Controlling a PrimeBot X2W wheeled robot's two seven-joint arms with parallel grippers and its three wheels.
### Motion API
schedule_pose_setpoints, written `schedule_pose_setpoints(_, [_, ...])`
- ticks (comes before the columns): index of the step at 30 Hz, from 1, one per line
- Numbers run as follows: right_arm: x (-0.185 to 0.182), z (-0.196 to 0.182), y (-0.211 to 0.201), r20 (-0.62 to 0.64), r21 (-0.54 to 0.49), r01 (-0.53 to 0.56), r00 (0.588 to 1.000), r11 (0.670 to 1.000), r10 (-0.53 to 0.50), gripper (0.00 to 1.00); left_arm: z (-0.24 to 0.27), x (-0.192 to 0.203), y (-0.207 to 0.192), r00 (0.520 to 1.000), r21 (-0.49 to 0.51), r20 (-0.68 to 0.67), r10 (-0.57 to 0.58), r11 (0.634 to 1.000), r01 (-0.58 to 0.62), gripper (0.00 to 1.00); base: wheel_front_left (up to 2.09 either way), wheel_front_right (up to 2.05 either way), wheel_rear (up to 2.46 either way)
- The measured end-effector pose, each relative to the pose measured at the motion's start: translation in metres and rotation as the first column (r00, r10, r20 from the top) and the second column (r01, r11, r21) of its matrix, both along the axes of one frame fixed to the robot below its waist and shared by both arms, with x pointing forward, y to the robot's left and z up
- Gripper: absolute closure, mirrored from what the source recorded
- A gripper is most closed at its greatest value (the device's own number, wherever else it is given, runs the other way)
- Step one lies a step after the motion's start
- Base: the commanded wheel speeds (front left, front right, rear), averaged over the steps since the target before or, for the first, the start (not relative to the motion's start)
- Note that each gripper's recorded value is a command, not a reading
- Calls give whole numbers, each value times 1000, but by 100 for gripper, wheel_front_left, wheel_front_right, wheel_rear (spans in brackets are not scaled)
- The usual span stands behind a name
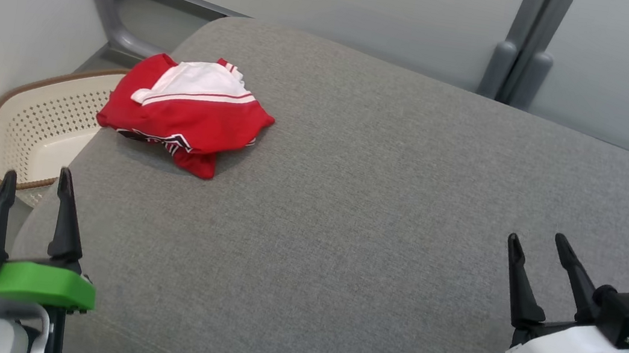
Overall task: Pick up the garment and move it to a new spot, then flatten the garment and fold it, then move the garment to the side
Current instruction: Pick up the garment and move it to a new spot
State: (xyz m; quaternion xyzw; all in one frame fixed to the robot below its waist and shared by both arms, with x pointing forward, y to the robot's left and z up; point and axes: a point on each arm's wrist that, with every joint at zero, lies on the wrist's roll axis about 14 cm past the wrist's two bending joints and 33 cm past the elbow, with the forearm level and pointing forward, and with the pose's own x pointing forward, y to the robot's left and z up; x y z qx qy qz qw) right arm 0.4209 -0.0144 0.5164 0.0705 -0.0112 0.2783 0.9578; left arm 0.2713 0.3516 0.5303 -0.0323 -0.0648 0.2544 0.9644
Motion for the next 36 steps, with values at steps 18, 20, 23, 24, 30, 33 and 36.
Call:
schedule_pose_setpoints(18, [67,-22,-111,26,-125,235,972,964,-234,0,59,212,-20,971,143,80,-225,967,212,0,0,0,0])
schedule_pose_setpoints(20, [72,-29,-126,22,-144,267,964,953,-266,0,50,236,-21,970,136,58,-236,965,226,0,0,0,0])
schedule_pose_setpoints(23, [76,-42,-144,7,-171,302,952,938,-305,0,26,268,-21,970,111,4,-244,964,242,0,0,0,0])
schedule_pose_setpoints(24, [77,-46,-147,2,-179,307,950,935,-312,0,17,275,-21,969,105,-18,-245,964,246,0,0,0,0])
schedule_pose_setpoints(30, [79,-71,-170,-40,-233,337,934,912,-355,0,-69,298,-8,940,34,-263,-218,971,235,0,0,0,0])
schedule_pose_setpoints(33, [78,-81,-180,-56,-258,352,924,900,-378,0,-116,297,-6,898,-45,-387,-210,977,209,0,0,0,0])
schedule_pose_setpoints(36, [76,-88,-188,-69,-278,363,916,889,-396,0,-151,290,-4,855,-103,-475,-207,978,179,0,0,0,0])
